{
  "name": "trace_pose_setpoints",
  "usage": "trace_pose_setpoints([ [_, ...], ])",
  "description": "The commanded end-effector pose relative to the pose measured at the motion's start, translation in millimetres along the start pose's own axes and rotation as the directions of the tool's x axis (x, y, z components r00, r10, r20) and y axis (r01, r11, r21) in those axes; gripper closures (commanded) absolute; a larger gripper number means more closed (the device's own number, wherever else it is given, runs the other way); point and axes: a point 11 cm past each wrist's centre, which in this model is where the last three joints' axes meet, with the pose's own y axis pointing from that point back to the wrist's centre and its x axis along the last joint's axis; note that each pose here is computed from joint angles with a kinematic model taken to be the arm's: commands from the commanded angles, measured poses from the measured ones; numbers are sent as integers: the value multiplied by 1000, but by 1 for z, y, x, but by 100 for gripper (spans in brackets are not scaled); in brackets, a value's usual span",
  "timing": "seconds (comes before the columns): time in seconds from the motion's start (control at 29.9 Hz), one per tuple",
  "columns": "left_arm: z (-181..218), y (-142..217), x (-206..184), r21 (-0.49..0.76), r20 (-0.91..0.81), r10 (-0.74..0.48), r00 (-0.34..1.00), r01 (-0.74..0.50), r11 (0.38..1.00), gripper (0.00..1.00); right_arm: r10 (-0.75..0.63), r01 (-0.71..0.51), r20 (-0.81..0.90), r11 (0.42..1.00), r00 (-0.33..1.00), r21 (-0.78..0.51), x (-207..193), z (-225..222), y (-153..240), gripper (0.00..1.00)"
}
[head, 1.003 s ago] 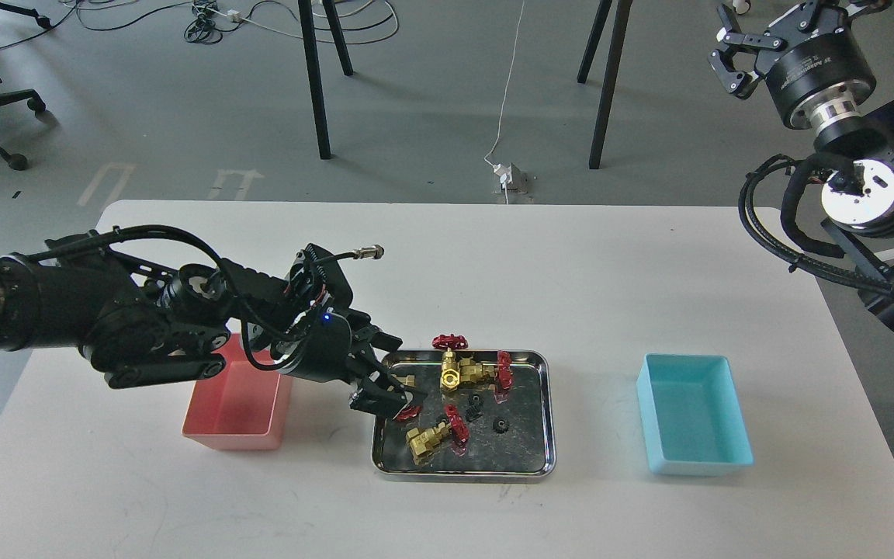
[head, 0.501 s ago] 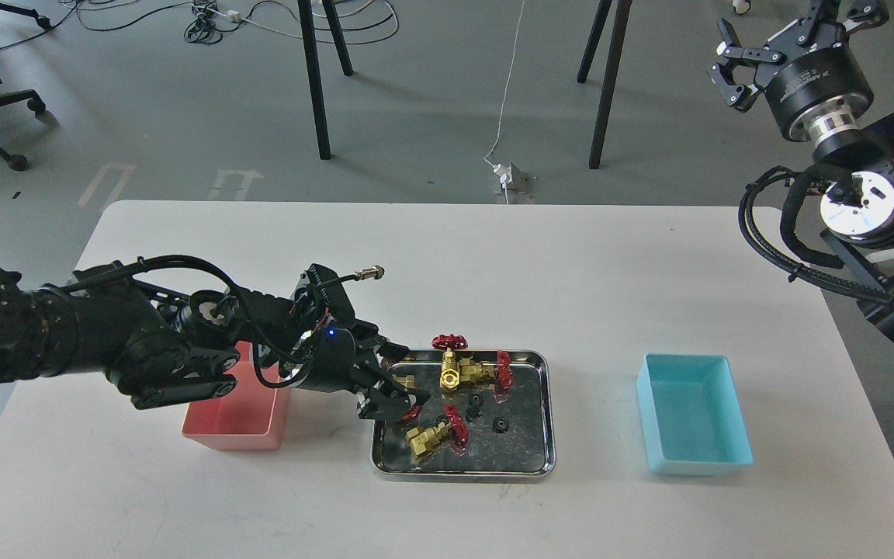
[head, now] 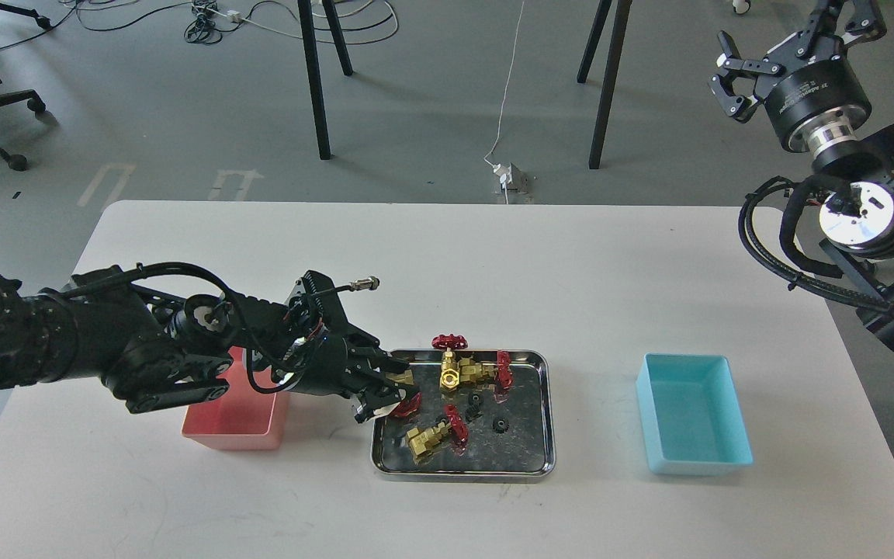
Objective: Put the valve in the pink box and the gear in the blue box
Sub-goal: 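Lower the left gripper and grasp a brass valve with red handwheel, then lift the valve and carry it with the left gripper into the pink box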
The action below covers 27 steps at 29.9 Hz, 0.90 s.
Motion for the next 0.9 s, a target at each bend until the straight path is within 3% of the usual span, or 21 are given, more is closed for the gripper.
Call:
trace_pose_setpoints([
  [0.0,1,1,4,-4,-1,12,1000,-12,1000,90,2,-2,0,1000,1000,-1,1,1,1,0],
  [0.2,-2,15,13,3,-32,55,998,-55,998,91,-13,13,9,1000,1000,17,-6,-6,-4,0],
  [0.4,-8,82,45,52,-125,242,962,-238,970,91,-5,12,-51,991,999,132,-57,-65,-46,0],
  [0.63,-36,167,0,226,-124,246,961,-214,950,91,-23,40,-107,987,994,156,-91,-84,-63,0],
  [0.87,-39,195,-50,291,-136,175,975,-130,948,91,-15,24,-86,994,996,105,-84,-55,-59,0],
])
